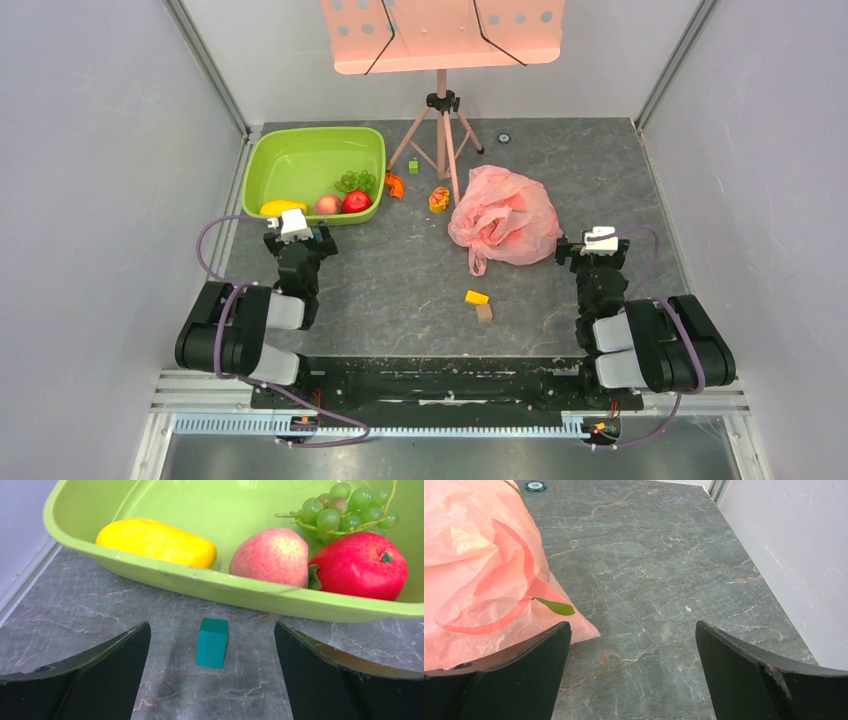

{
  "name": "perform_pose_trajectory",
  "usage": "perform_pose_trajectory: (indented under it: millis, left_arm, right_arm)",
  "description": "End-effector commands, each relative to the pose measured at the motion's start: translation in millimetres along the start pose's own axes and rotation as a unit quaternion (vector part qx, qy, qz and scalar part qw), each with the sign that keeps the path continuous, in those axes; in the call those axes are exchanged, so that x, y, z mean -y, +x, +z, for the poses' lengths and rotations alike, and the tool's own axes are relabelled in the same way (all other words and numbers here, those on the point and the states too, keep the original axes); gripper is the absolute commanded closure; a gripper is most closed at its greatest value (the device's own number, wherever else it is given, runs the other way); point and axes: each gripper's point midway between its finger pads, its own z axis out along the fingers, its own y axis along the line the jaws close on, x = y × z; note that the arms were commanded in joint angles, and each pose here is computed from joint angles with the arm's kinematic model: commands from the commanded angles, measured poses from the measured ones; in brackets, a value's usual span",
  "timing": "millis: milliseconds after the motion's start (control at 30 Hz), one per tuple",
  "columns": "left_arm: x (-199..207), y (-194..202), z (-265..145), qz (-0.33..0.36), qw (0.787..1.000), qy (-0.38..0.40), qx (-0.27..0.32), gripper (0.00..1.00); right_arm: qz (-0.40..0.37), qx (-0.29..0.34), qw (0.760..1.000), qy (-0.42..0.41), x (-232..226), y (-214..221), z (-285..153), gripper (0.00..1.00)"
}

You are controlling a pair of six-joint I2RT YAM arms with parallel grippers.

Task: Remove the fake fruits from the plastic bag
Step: Move the plastic bag to the center of the board.

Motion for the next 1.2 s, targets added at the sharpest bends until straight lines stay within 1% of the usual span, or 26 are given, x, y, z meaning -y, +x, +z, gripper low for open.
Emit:
perform_pose_trajectory:
  millis: [0,33,100,133,200,233,267,333,367,433,467,533,567,600,700,800,900,933,1000,1067,1167]
  left_arm:
    - [-12,-35,-16,-0.011,0.997,-0.029,0.067,0.00]
    - [-16,-38,-20,-0.014,0.997,-0.042,0.068,0.00]
    - [-22,-45,-26,-0.037,0.996,-0.069,0.050,0.00]
    - [-25,-37,-29,-0.043,0.995,-0.083,0.018,0.00]
    - [-33,-44,-33,-0.056,0.992,-0.113,-0.006,0.00]
    - [-35,-42,-35,-0.057,0.991,-0.119,-0.017,0.00]
    - [-36,-47,-38,-0.066,0.990,-0.125,-0.017,0.00]
    - [-39,-47,-46,-0.087,0.986,-0.137,-0.029,0.00]
    - [-41,-51,-50,-0.101,0.984,-0.144,-0.024,0.00]
    - [-39,-53,-56,-0.148,0.978,-0.147,-0.026,0.00]
    - [-36,-56,-58,-0.160,0.977,-0.140,-0.029,0.00]
    - [-31,-54,-62,-0.187,0.971,-0.137,-0.049,0.00]
    - [-30,-53,-64,-0.208,0.965,-0.145,-0.066,0.00]
    - [-26,-46,-69,-0.218,0.960,-0.144,-0.100,0.00]
    - [2,-45,-69,-0.218,0.959,-0.086,-0.158,0.00]
    - [8,-46,-72,-0.230,0.949,-0.092,-0.197,0.00]
    - [8,-49,-77,-0.218,0.940,-0.111,-0.237,0.00]
    - [5,-47,-80,-0.212,0.937,-0.122,-0.250,0.00]
    - [3,-42,-83,-0.204,0.932,-0.132,-0.269,0.00]
    - [11,-37,-86,-0.200,0.931,-0.108,-0.287,0.00]
    - [35,-42,-91,-0.181,0.933,-0.025,-0.309,0.00]
  right_arm:
    - [-0.008,-0.021,1.000,-0.003,2,20,-23,0.02]
    - [-0.005,-0.022,1.000,0.004,4,21,-24,0.02]
    - [0.002,-0.016,1.000,0.019,10,17,-28,0.02]
    - [0.007,-0.015,0.999,0.027,13,15,-29,0.02]
    - [0.020,-0.014,0.999,0.043,19,13,-32,0.02]
    - [0.026,-0.024,0.998,0.056,22,16,-32,0.02]
    - [0.039,-0.032,0.997,0.065,24,15,-30,0.02]
    - [0.044,-0.080,0.993,0.080,27,26,-28,0.02]
    - [0.051,-0.090,0.990,0.093,30,18,-21,0.02]
    - [0.066,-0.142,0.979,0.127,38,24,-21,0.02]
    - [0.075,-0.156,0.976,0.136,39,21,-20,0.02]
    - [0.082,-0.186,0.969,0.138,38,13,-18,0.02]
    - [0.090,-0.192,0.968,0.135,37,9,-17,0.02]
    - [0.093,-0.195,0.968,0.127,34,7,-16,0.02]
    - [0.112,-0.193,0.968,0.114,28,1,-16,0.02]
    - [0.129,-0.190,0.969,0.095,20,1,-16,0.02]
    - [0.119,-0.199,0.972,0.037,2,1,-16,0.02]
    - [0.114,-0.208,0.971,0.024,-1,1,-18,0.02]
    - [0.117,-0.199,0.973,0.015,-3,-4,-20,0.01]
    - [0.127,-0.176,0.976,0.003,-6,-12,-24,0.02]
    - [0.131,-0.154,0.979,-0.030,-15,-30,-29,0.02]
